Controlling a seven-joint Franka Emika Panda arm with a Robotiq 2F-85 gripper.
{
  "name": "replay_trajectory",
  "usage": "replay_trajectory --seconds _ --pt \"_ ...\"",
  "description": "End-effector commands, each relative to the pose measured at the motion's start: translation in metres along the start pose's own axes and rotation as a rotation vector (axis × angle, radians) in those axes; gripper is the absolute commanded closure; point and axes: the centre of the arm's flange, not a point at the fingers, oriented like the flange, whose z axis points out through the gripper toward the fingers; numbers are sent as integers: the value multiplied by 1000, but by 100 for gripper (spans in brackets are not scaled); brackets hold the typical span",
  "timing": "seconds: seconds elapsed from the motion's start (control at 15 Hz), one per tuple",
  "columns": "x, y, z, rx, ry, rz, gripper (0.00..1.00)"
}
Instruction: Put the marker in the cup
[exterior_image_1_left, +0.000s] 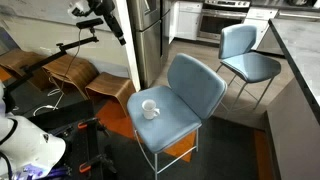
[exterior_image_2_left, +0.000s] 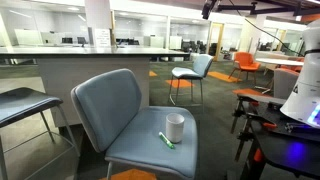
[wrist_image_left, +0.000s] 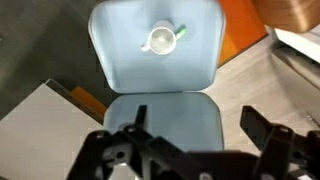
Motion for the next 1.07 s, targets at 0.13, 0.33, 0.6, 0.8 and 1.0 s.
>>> replay_trajectory --seconds 0.13,0.33,0.6,0.8,1.0 --pt "0 0 0 0 0 0 0" --pt "0 0 0 0 0 0 0" --pt "7 -2 10 12 -35 13 0" --pt "20 -11 39 6 -105 36 0" --pt "32 -26 74 -8 -185 77 0"
